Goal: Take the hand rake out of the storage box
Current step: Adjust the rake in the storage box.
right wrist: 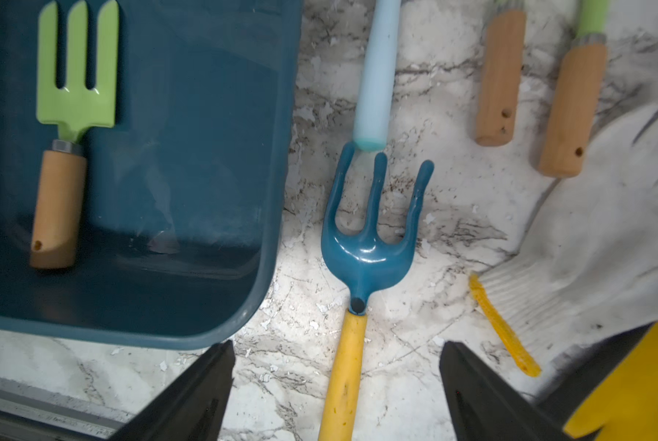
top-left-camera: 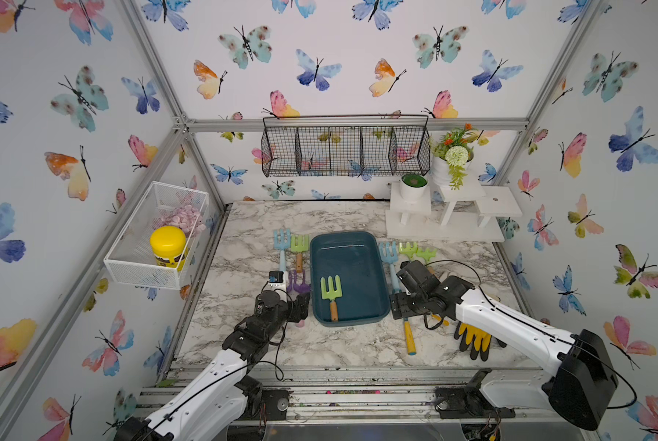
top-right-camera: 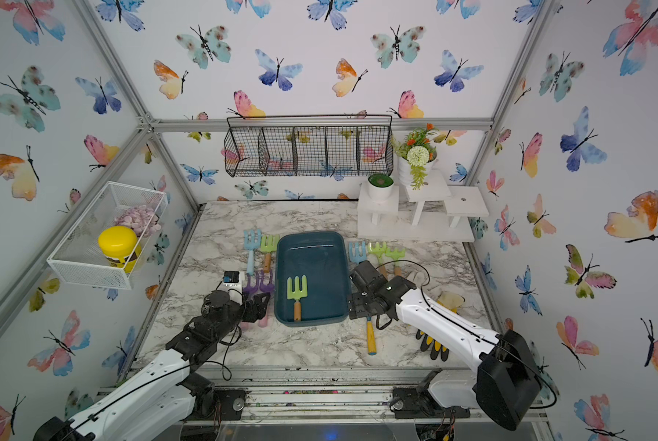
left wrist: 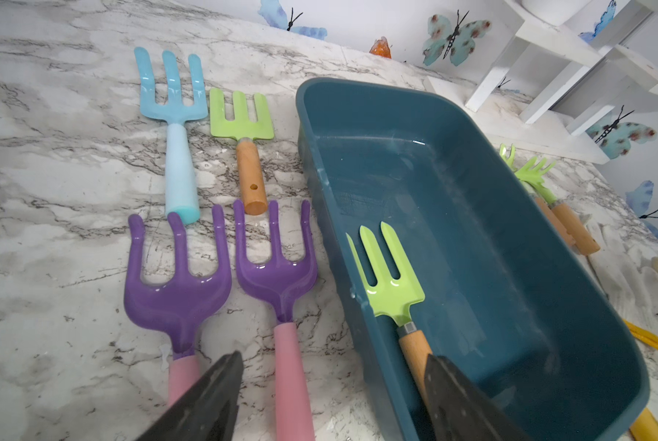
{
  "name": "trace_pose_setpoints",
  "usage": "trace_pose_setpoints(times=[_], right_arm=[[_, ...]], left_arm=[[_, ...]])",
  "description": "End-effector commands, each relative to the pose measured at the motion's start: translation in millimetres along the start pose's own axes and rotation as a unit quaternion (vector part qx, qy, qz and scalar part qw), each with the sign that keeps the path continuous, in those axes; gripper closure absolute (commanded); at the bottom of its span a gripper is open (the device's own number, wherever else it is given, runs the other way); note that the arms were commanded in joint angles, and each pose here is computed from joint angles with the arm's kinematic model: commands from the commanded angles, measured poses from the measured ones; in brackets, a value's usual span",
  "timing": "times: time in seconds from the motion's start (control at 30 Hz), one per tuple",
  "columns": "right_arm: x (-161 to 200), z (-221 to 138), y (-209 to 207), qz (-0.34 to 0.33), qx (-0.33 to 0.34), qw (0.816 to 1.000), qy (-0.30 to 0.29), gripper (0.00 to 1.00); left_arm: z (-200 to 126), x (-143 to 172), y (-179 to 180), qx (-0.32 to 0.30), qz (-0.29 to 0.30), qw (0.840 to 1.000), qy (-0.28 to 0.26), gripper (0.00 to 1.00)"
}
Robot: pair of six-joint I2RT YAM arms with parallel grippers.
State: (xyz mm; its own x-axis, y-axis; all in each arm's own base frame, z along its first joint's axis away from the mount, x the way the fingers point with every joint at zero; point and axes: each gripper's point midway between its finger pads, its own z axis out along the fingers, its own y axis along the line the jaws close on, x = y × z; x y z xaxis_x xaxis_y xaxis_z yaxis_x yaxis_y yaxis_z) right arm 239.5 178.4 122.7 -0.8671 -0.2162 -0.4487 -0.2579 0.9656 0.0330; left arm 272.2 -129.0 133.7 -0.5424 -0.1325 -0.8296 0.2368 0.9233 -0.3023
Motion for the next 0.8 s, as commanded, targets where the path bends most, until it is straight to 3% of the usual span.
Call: trace_pose_setpoints(times=[0.0, 0.23, 0.47, 0.77], right_arm=[[-16.0, -23.6, -11.8, -0.009, 0.018, 0.999, -0.048, 0.09], [-43.2, -58.5, -15.0, 0.006, -0.003, 0.988, -0.156, 0.02], [-45.2, -75.6, -27.9, 0.006, 0.014, 0.982, -0.19, 0.02], [-40.3, -91.5, -42.2, 0.026, 0.02, 0.972, -0.231, 0.02]], left_arm=[[-0.7, 0.4, -0.8, -0.018, -0.017, 0.999, 0.047, 0.21], [0.4, -18.8, -23.8, 0.0, -0.048, 0.995, 0.088, 0.22], [-1.8, -36.8, -50.4, -0.009, -0.06, 0.996, 0.072, 0.21], [18.7, -20.6, -71.9, -0.047, -0.056, 0.993, 0.095, 0.19]])
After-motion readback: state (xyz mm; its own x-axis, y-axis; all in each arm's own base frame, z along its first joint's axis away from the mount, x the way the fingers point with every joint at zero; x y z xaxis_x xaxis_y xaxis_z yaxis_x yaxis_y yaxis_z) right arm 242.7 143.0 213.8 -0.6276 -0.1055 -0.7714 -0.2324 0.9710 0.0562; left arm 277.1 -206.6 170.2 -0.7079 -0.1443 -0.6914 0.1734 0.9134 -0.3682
